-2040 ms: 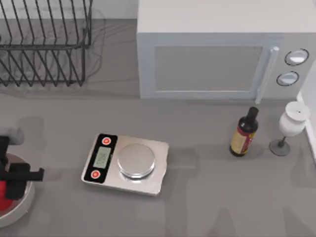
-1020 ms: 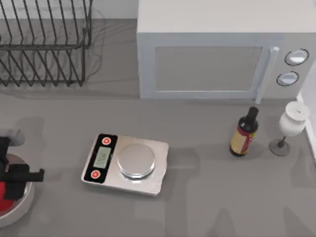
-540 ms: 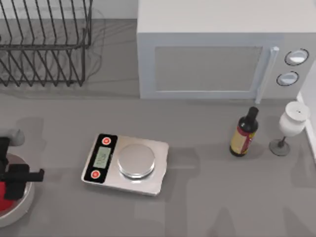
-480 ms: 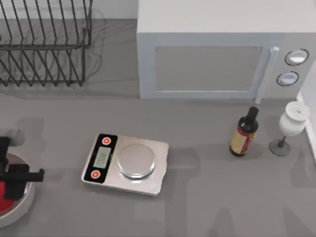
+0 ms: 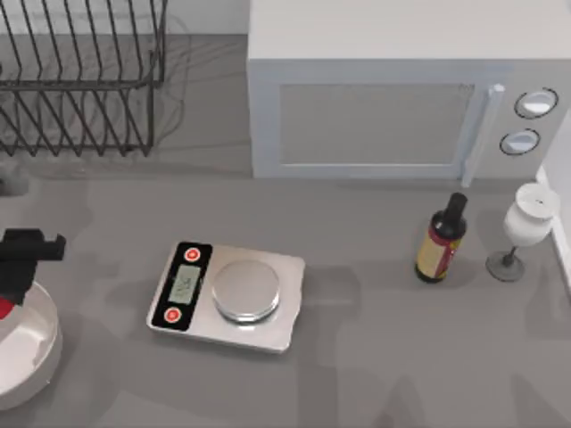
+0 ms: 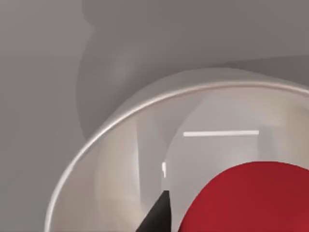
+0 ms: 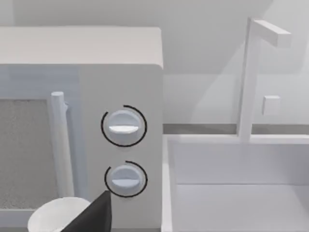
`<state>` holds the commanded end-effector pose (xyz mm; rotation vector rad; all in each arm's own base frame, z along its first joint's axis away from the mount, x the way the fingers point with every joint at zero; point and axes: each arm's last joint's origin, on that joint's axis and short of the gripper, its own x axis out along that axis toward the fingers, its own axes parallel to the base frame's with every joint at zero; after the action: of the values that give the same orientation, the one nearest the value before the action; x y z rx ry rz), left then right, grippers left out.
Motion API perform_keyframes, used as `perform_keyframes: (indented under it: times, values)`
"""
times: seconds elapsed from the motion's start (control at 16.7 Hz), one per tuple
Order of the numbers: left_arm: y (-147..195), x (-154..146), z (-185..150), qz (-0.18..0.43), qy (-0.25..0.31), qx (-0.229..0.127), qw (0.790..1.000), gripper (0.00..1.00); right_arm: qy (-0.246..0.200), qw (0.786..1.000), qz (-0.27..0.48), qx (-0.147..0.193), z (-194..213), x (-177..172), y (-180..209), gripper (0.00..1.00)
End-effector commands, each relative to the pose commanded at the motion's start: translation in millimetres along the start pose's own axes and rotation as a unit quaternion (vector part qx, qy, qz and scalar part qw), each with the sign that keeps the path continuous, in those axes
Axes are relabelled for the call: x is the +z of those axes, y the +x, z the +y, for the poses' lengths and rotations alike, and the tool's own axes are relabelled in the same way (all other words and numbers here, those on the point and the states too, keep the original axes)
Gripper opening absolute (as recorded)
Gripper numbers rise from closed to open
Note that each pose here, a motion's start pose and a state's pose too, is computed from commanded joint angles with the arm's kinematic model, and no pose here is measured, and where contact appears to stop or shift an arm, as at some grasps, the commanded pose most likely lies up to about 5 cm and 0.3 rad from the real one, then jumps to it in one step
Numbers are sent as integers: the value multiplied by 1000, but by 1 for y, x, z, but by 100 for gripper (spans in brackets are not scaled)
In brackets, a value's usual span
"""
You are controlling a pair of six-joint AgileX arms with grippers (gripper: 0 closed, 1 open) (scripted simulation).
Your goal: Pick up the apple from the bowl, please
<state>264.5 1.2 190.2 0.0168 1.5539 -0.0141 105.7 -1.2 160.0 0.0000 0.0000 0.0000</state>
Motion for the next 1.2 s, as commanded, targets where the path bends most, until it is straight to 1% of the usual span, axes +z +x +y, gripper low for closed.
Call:
perform_keyframes:
  times: [0.18, 0.36, 0.48, 0.6, 0.72, 1.02, 1.08, 1.2]
  values:
    - [-62, 8, 0, 9, 0, 0, 1000, 0, 0, 1000, 0, 0, 0, 0, 0, 100]
    - [-123, -2, 0, 9, 0, 0, 1000, 0, 0, 1000, 0, 0, 0, 0, 0, 100]
    - [-155, -13, 0, 2, 0, 0, 1000, 0, 0, 1000, 0, 0, 0, 0, 0, 100]
    - [-176, -23, 0, -5, 0, 0, 1000, 0, 0, 1000, 0, 0, 0, 0, 0, 100]
    - [-185, -29, 0, -9, 0, 0, 1000, 0, 0, 1000, 0, 0, 0, 0, 0, 100]
    - [-183, -27, 0, -8, -1, 1, 1000, 0, 0, 1000, 0, 0, 0, 0, 0, 100]
    - [-182, -23, -3, -8, -2, 0, 1000, 0, 0, 1000, 0, 0, 0, 0, 0, 100]
    - [-171, -4, -17, -5, -2, -1, 1000, 0, 0, 1000, 0, 0, 0, 0, 0, 100]
